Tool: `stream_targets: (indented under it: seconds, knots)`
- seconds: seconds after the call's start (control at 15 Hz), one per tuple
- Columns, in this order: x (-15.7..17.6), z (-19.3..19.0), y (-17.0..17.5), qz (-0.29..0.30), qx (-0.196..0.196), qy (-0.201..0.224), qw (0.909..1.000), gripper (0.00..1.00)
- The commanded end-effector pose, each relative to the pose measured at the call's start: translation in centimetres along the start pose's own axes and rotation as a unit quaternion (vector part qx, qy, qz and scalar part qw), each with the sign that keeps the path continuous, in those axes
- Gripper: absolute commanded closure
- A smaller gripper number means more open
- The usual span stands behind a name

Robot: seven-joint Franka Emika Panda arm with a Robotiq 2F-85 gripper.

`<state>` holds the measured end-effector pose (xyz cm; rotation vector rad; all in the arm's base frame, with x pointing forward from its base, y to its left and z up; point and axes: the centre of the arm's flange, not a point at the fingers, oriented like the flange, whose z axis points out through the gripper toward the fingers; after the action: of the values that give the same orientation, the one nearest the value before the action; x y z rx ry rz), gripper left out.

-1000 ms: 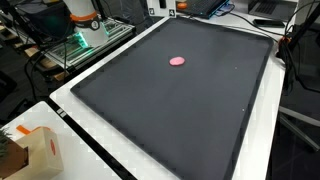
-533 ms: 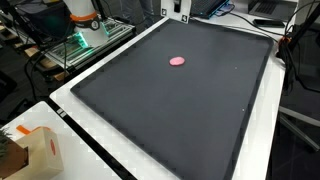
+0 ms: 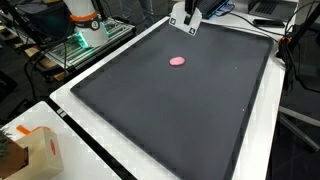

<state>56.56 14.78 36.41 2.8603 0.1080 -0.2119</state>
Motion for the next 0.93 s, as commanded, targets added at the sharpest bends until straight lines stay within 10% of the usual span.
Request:
stream_targets:
  seconds: [0.0,0.87]
  knots:
    - [3.4,1.4,-2.9,-0.025,-0.041,-0.036,0.9982,0.99]
    - [6.3,7.6,-10.1,-0.137,-0.091,-0.088,0.9824,0.99]
